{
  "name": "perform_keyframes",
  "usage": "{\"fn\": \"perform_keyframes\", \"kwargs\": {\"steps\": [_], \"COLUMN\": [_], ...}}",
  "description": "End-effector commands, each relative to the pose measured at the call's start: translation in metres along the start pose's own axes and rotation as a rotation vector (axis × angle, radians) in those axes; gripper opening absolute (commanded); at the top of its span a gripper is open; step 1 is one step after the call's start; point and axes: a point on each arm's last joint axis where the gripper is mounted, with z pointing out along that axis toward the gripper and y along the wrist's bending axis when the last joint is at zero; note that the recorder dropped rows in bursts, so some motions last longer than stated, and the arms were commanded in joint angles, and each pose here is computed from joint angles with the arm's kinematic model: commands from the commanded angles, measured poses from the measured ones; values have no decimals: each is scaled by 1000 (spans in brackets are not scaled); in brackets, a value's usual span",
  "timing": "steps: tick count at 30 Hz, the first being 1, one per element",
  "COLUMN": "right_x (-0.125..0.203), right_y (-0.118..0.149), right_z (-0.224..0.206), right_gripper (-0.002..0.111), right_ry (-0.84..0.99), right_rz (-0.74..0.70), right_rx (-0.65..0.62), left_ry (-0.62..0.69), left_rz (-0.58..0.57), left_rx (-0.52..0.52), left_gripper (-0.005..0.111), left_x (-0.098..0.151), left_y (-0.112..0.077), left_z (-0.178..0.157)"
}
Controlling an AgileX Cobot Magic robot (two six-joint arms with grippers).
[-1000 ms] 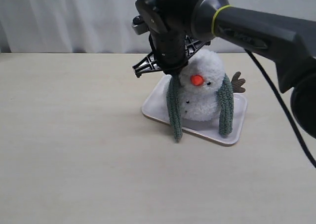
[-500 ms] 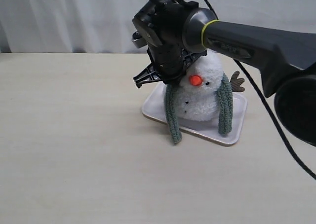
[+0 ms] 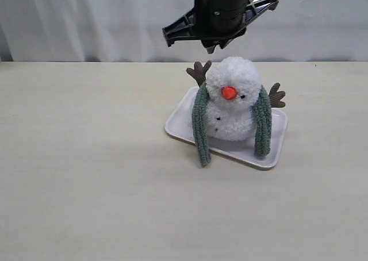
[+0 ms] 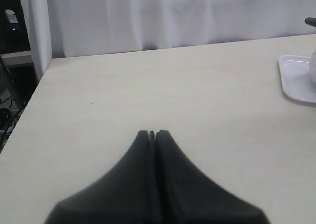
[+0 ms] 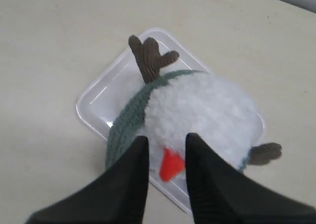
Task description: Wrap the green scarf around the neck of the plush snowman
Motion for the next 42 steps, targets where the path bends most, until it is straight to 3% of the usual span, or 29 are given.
{"fn": "perform_keyframes", "kwargs": {"steps": [1, 8, 11, 18, 23, 29, 42], "right_x": [25, 92, 129, 176, 183, 186, 188], "right_y": [-31, -64, -65, -70, -81, -66, -90], "right_z": [-31, -26, -4, 56, 93, 128, 160], "right_gripper": [41, 50, 50, 50, 50, 50, 50], "right_ry": [-26, -60, -100, -256, -213, -227, -183], "right_rz": [80, 183, 221, 259, 217, 82, 81], "right_rx": [25, -68, -146, -236, -196, -251, -199], "left_ry": [-14, -14, -14, -14, -14, -14, -14], "left_rz": [2, 2, 2, 2, 2, 2, 2], "left_rx": [7, 7, 7, 7, 7, 7, 7], "left_gripper": [0, 0, 0, 0, 0, 0, 0], "left_x": [-1, -1, -1, -1, -1, -1, -1], "left_y": [0, 0, 0, 0, 0, 0, 0], "left_z": [0, 0, 0, 0, 0, 0, 0]}}
